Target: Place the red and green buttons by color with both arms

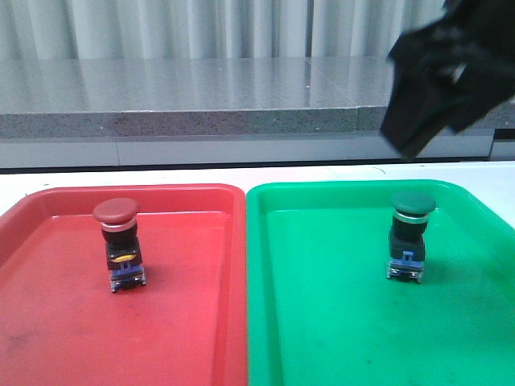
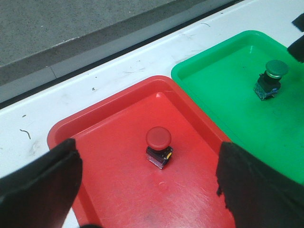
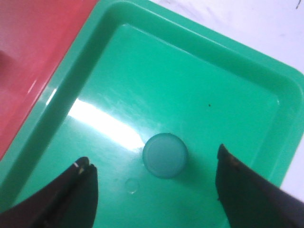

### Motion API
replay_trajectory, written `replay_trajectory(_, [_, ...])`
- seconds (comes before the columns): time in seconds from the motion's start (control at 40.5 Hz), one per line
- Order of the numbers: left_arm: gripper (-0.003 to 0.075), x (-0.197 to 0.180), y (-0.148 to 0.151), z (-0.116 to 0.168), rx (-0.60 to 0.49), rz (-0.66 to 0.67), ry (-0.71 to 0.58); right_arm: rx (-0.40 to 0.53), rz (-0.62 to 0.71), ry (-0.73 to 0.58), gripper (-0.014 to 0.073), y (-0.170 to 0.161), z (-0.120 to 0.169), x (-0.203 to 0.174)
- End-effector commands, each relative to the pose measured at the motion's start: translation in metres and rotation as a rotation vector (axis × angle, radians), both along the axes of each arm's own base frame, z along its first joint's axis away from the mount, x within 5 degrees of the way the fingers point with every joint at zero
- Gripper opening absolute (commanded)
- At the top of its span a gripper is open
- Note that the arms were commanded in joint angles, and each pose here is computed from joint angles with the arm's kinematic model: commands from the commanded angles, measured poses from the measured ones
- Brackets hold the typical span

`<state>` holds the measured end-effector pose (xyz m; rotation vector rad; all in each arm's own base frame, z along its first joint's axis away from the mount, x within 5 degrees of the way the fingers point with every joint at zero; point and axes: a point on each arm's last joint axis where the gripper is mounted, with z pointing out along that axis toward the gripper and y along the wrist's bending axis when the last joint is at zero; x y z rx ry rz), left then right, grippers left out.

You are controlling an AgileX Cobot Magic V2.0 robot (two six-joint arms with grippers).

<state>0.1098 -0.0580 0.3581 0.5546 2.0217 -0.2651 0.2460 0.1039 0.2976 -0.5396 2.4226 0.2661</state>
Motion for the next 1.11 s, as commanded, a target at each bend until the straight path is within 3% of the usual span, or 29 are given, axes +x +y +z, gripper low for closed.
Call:
replay_trajectory(0.0, [0.0564,0.001,-0.002,0.013,-0.044,-0.008,-0.078,0.043,0.01,-0.108,0.0538,-0.008,0.039,-0.023])
replay_trajectory(0.247, [0.0564,0.001,-0.002,0.013,-0.044,-0.008,-0.078,0.096,-0.008,-0.197,0.0538,-0.03,0.065,-0.08])
replay_trajectory(0.617, [0.0564,0.001,-0.002,0.013,-0.044,-0.008,-0.078,0.109,-0.025,-0.24,0.0538,-0.058,0.064,-0.151])
replay_trajectory(1.085, [0.0564,0.001,-0.002,0.013,-0.044,-0.008,-0.078,0.101,-0.023,-0.261,0.0538,-0.065,0.066,-0.166])
